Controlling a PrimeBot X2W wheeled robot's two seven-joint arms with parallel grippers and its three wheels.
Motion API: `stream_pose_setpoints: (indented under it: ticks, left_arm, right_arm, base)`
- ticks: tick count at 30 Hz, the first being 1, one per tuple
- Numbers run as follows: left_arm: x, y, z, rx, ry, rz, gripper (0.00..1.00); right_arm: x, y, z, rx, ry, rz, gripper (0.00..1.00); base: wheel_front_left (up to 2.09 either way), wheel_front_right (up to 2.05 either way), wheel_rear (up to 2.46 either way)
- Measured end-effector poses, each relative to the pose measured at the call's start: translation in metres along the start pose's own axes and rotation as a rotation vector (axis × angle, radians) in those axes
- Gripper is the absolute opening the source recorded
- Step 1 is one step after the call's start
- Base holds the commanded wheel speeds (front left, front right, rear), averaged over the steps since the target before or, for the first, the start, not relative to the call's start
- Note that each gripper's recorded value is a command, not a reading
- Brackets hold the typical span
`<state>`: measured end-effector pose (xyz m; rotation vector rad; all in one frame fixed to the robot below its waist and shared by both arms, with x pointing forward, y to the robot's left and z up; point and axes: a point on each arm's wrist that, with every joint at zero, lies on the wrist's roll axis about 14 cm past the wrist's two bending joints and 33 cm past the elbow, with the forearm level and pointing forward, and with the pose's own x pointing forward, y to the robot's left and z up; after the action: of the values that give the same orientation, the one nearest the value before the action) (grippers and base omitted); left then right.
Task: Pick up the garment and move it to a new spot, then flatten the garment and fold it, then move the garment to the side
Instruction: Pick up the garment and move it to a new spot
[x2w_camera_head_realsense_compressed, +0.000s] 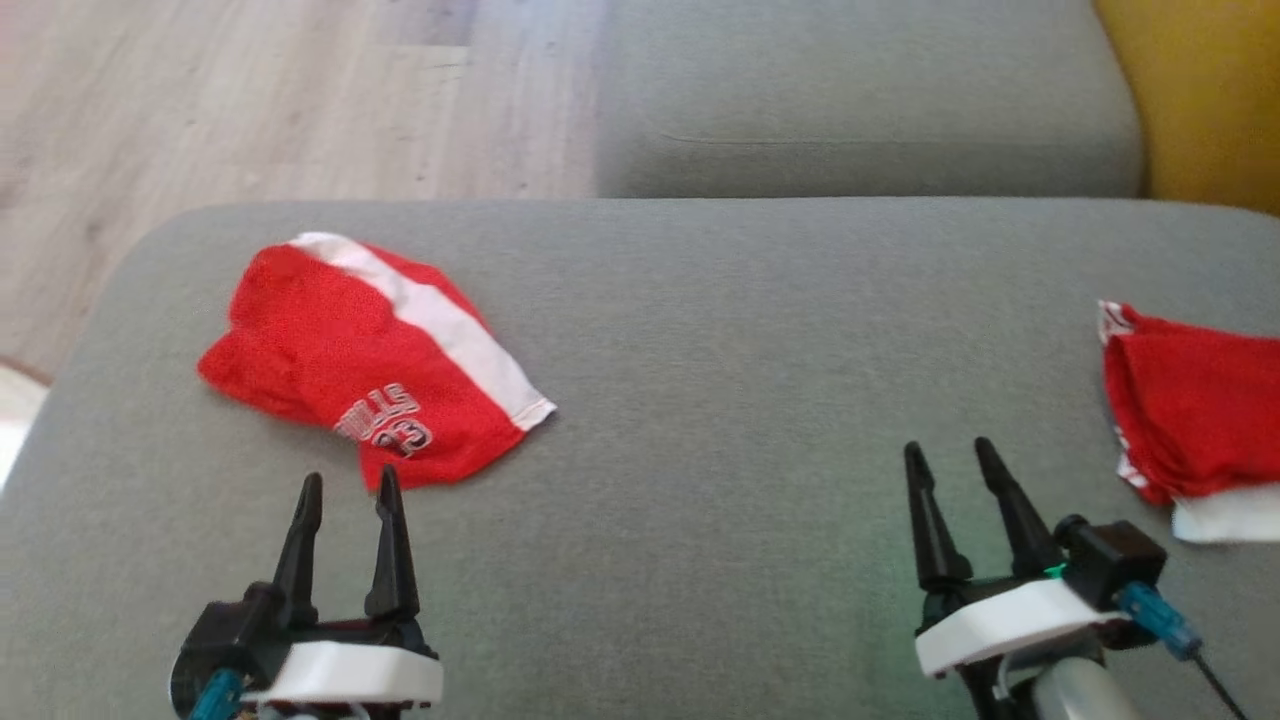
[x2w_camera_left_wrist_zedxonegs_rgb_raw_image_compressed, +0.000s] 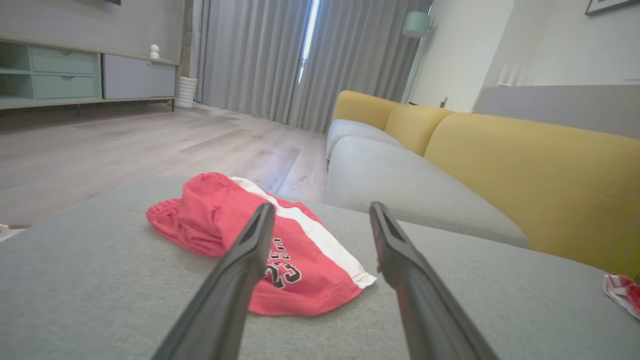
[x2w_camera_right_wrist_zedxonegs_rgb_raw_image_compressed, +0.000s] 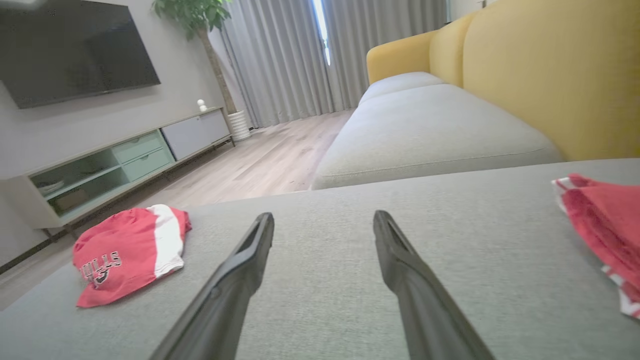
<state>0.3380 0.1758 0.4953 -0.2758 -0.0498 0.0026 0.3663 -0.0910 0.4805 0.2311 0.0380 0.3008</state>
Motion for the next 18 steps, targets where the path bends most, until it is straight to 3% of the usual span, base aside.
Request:
stream_pose_setpoints:
  ticks: [18]
  left_arm:
    - [-0.056,0.078,0.025,0.030,-0.084,0.263,1.00]
  right_arm:
    - [0.021,0.103,-0.024,0.029,0.087,0.314,1.00]
  base:
    - [0.00,0.00,0.00]
